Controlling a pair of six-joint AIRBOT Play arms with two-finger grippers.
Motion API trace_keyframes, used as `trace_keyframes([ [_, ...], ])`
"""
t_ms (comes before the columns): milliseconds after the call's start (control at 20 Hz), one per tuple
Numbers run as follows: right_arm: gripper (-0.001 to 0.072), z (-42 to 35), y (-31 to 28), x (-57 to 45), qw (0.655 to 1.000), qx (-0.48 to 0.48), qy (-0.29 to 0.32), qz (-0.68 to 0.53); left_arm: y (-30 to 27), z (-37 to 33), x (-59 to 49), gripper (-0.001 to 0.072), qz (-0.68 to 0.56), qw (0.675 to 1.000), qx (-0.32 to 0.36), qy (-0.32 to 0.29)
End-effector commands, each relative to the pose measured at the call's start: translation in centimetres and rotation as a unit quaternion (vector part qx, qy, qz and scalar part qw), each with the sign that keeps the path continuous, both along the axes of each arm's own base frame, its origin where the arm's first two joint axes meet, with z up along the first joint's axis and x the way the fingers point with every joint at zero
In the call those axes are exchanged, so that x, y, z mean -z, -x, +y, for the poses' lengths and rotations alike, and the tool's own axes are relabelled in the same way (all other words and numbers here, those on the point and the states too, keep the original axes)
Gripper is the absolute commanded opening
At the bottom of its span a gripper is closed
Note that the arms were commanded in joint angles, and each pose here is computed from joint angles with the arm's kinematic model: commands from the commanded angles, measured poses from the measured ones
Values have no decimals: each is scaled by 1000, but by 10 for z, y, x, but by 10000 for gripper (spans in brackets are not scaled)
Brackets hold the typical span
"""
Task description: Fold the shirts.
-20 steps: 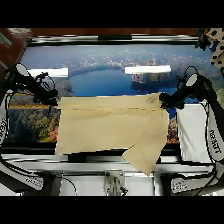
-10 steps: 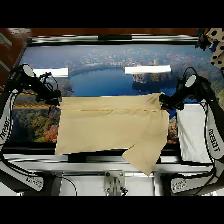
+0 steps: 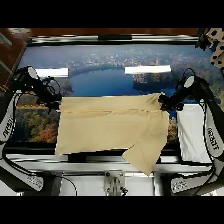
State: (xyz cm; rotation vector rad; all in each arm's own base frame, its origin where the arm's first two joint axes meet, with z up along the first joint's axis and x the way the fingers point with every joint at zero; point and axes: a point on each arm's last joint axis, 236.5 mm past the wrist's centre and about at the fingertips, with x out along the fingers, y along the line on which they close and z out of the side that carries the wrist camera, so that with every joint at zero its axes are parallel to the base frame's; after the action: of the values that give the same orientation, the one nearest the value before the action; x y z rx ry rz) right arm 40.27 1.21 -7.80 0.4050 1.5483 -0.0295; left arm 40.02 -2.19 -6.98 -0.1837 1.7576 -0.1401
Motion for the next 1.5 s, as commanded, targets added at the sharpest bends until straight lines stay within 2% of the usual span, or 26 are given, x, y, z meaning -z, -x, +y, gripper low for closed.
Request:
trace_keyframes([
  [0, 65, 0, -1, 0, 1000, 4, 0, 0, 7, -3, 3, 34, 19, 1000, 7, 1],
  [150, 66, -1, -1, 0, 1000, 6, 0, -1, 6, 1, 4, 57, 19, 1000, -3, -10],
  [200, 101, -1, -1, 0, 1000, 6, 0, -1, 6, 0, 4, 239, 18, 1000, -3, -8],
  [250, 262, 1, -1, -1, 1000, 6, -3, -1, 6, -2, 3, 546, 18, 1000, -4, -4],
  [300, 430, 4, -1, -4, 1000, -2, -10, -1, 5, -3, -1, 577, 15, 1000, -4, -1],
  [350, 455, 7, -1, -11, 1000, -16, -16, -1, 4, -3, -7, 577, 6, 1000, -4, -2],
  [450, 456, 5, 1, -38, 998, -54, -12, -8, -6, -2, -36, 577, -35, 999, -4, -3],
  [550, 458, -8, 8, -71, 996, -86, 21, -17, -10, 3, -76, 572, -82, 997, -3, -5],
  [600, 536, -19, 17, -84, 993, -106, 44, -17, -4, 6, -94, 522, -93, 996, 1, -5],
  [650, 689, -34, 38, -93, 991, -118, 62, 7, 9, 9, -106, 497, -85, 996, 1, -3],
  [750, 688, -58, 86, -98, 993, -91, 33, 73, 47, -2, -115, 499, -53, 997, -2, 54],
  [850, 686, -62, 108, -99, 997, -39, -30, 60, 78, -14, -102, 501, -34, 991, -52, 123],
  [900, 686, -63, 114, -98, 998, -18, -50, 37, 95, -18, -91, 550, -25, 986, -74, 147],
  [1000, 686, -69, 129, -92, 998, 12, -54, 16, 133, -18, -72, 700, -3, 982, -87, 167],
  [1250, 686, -64, 153, -73, 997, 27, -60, 30, 177, 5, -33, 676, 21, 976, -145, 160],
  [1450, 685, -63, 155, -70, 997, 28, -62, 34, 195, 7, -7, 673, 29, 974, -153, 166],
])
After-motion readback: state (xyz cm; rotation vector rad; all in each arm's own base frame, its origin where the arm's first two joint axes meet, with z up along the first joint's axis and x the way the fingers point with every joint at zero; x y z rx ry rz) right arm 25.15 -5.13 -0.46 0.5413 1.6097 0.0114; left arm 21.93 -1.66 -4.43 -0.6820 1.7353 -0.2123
